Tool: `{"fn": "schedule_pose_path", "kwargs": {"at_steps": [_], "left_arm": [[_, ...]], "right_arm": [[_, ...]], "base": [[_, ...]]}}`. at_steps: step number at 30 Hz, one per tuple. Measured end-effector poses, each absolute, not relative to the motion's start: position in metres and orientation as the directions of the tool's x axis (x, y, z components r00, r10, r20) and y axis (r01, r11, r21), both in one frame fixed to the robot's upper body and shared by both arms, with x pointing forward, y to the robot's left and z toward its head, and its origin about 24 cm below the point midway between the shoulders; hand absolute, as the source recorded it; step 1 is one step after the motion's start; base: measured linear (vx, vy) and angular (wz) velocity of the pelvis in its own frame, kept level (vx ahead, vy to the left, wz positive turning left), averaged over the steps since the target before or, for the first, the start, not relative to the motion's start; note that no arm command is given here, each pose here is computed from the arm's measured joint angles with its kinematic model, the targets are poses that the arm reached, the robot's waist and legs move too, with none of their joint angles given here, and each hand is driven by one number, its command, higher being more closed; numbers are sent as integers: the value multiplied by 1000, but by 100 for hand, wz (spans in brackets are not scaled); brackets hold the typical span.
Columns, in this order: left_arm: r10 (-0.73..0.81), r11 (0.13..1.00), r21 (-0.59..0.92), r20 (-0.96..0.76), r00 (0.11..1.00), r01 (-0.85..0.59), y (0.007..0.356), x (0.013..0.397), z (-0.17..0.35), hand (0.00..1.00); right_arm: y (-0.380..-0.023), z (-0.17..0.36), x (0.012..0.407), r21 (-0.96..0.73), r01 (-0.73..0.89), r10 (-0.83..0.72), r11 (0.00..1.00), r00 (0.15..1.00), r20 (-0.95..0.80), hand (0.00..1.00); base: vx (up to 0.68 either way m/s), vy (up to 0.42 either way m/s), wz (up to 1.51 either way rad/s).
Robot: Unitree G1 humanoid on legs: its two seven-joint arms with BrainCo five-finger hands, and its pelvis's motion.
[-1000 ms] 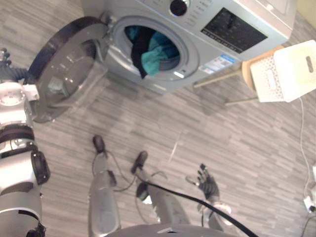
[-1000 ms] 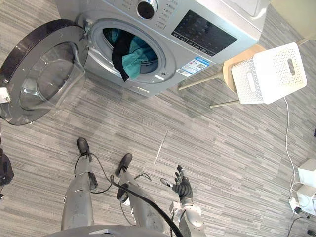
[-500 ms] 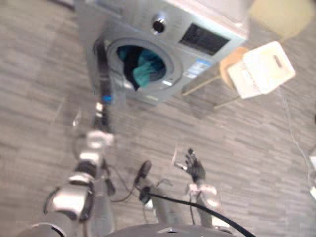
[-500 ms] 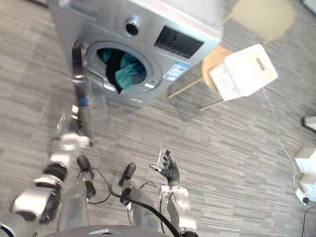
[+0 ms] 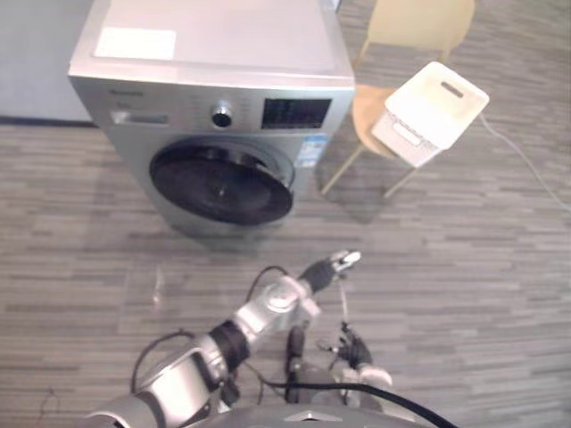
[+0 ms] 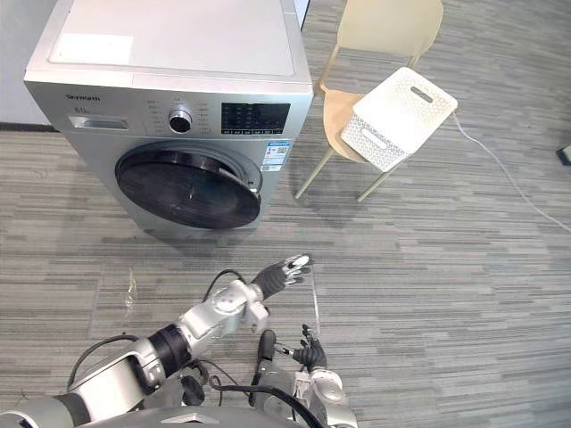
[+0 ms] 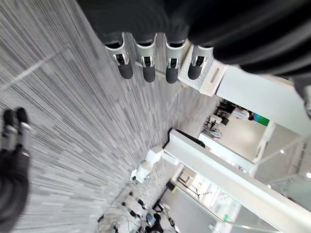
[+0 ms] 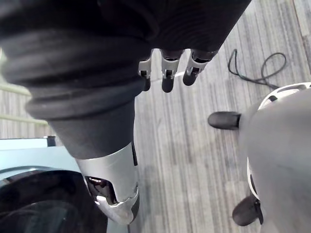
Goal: Pick up the laundry basket with both hands and put the clothes into the washing machine.
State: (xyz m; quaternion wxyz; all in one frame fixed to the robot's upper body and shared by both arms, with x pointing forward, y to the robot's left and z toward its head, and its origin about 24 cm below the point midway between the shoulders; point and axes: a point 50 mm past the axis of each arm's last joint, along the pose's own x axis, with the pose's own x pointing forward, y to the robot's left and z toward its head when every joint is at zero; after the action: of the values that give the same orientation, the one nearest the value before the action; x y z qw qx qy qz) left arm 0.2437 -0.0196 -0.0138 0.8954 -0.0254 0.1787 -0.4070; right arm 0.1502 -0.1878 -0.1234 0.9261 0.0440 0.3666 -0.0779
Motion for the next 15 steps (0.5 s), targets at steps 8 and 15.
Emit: {"fn": "schedule_pose_path", "kwargs": {"at_steps": [8,15], "left_arm": [[-606,788,-212,-430,669,578,62,209,-60,0],[-484,808,-4,-576,659,589,101,207,-87,0]], "right_arm": [[-200,-128,141,-9,209,-153,978,687,-710,0],[-198,-121,156,7,198,-142,980,725,-674,0]], "base": [[40,-17,-1],[4,0,0]]}}
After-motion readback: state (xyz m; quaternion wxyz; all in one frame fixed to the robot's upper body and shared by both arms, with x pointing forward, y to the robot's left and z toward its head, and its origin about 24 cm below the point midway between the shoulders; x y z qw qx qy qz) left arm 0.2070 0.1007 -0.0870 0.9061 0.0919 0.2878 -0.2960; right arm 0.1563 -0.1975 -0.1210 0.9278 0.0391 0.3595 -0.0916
